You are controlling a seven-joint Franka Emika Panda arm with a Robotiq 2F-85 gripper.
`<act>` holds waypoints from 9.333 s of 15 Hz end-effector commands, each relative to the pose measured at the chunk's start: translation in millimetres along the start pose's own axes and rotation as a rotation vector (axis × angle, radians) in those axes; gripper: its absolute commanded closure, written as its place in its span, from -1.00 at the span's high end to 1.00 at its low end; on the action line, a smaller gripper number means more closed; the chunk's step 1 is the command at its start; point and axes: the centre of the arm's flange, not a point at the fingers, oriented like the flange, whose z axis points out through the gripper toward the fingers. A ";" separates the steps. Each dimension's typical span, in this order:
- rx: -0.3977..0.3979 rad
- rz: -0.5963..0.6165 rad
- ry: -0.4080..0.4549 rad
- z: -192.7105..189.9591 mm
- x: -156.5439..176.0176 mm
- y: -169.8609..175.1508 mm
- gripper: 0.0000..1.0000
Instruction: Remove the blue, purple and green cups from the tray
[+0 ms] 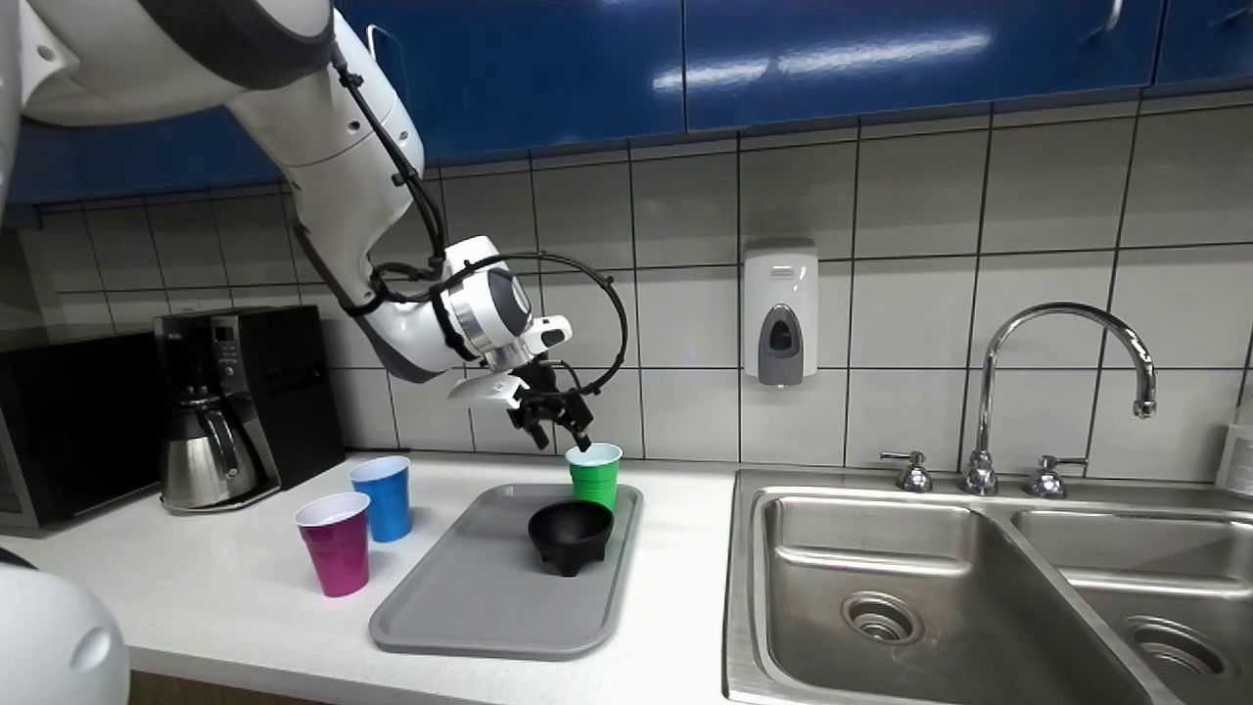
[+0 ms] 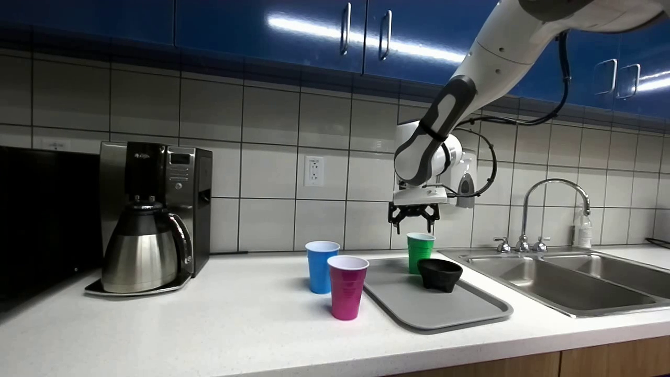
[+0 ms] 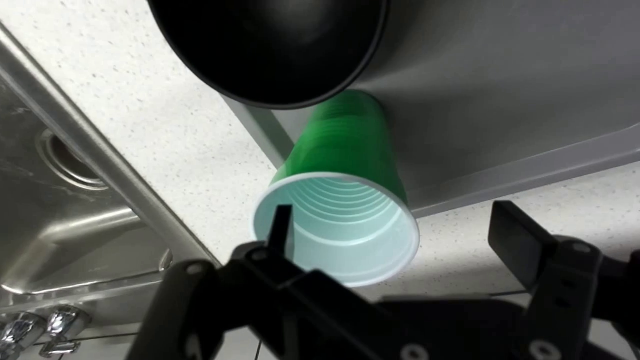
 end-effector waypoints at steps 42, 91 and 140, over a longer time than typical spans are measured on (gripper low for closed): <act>0.082 0.041 -0.058 -13.6 33.4 -2.4 -0.99; -0.029 0.013 -0.227 20.5 -25.0 179.5 -0.99; 0.051 -0.122 -0.042 -116.7 -62.5 135.0 1.00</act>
